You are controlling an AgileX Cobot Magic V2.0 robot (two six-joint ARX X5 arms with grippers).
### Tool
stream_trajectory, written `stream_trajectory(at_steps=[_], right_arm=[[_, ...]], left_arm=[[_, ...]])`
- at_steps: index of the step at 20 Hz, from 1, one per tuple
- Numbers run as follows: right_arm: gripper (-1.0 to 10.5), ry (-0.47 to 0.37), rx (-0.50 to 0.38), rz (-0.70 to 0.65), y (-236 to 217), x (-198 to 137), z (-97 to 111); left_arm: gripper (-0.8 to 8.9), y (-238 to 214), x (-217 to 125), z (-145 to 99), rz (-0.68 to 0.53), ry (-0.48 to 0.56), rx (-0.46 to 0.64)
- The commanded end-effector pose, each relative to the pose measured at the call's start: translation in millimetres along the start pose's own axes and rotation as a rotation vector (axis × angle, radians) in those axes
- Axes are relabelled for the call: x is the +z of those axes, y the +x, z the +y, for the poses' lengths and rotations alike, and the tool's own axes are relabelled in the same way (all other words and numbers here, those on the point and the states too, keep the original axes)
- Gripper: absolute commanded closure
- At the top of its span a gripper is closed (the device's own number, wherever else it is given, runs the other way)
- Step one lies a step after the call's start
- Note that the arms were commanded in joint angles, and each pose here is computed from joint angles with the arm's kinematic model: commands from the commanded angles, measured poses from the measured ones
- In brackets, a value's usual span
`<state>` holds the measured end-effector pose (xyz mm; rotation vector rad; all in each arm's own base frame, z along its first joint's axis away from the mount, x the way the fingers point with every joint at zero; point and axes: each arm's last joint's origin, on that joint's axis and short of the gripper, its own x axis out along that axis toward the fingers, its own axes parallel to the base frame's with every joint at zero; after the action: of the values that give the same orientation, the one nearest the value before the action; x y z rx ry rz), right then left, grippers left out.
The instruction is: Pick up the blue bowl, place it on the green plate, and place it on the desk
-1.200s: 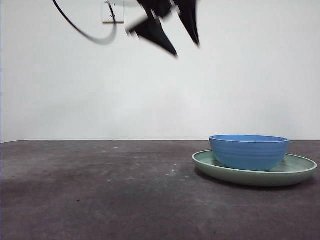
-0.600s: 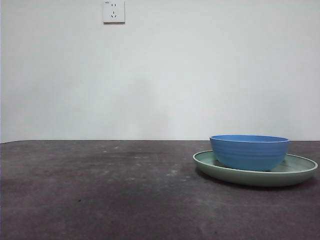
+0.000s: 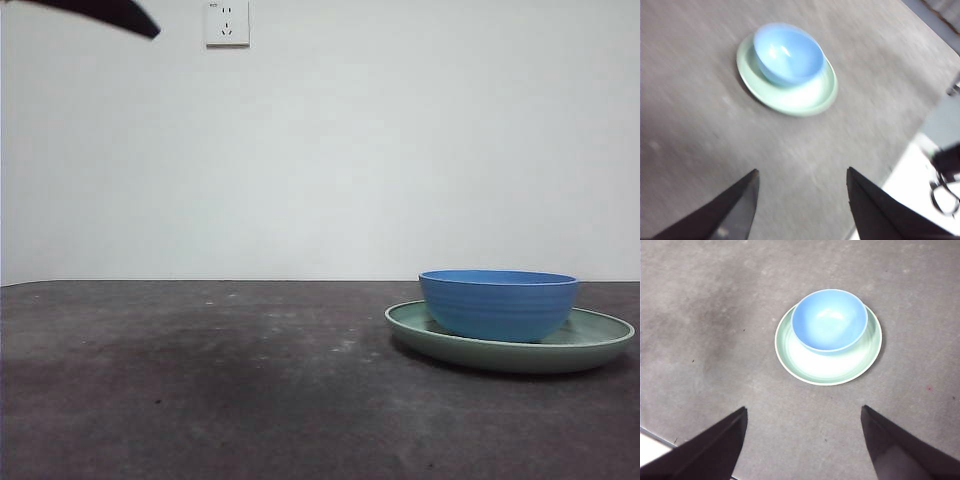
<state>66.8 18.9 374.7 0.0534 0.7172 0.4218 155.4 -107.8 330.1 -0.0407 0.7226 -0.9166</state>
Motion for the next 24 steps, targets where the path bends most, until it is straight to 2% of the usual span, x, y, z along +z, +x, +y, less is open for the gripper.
stream_trajectory(at_steps=[1, 5, 13, 15, 18, 21, 24], right_arm=[[5.8, 0.012, 0.005, -0.008, -3, 2, 1], [5.8, 0.018, 0.005, 0.007, -3, 1, 1], [5.8, 0.036, 0.004, 0.007, -3, 1, 1], [5.8, 0.091, -0.005, 0.023, 2, 2, -1], [5.8, 0.135, -0.116, 0.054, 26, 2, -11], [5.8, 0.209, -0.104, 0.058, 63, 0, -26], [5.8, 0.3, -0.094, 0.076, 102, 1, -49]], left_arm=[[5.33, 3, -8, 1, 0.005, 0.029, -0.025], [5.33, 4, -12, -1, 0.015, 0.039, -0.112], [5.33, 4, -12, -2, 0.017, 0.038, -0.116], [5.33, 4, -12, -2, 0.017, 0.038, -0.116], [5.33, 4, -12, -2, 0.018, 0.038, -0.116], [5.33, 4, -13, -2, 0.029, 0.033, -0.115], [5.33, 4, -14, -1, 0.037, 0.036, -0.114]])
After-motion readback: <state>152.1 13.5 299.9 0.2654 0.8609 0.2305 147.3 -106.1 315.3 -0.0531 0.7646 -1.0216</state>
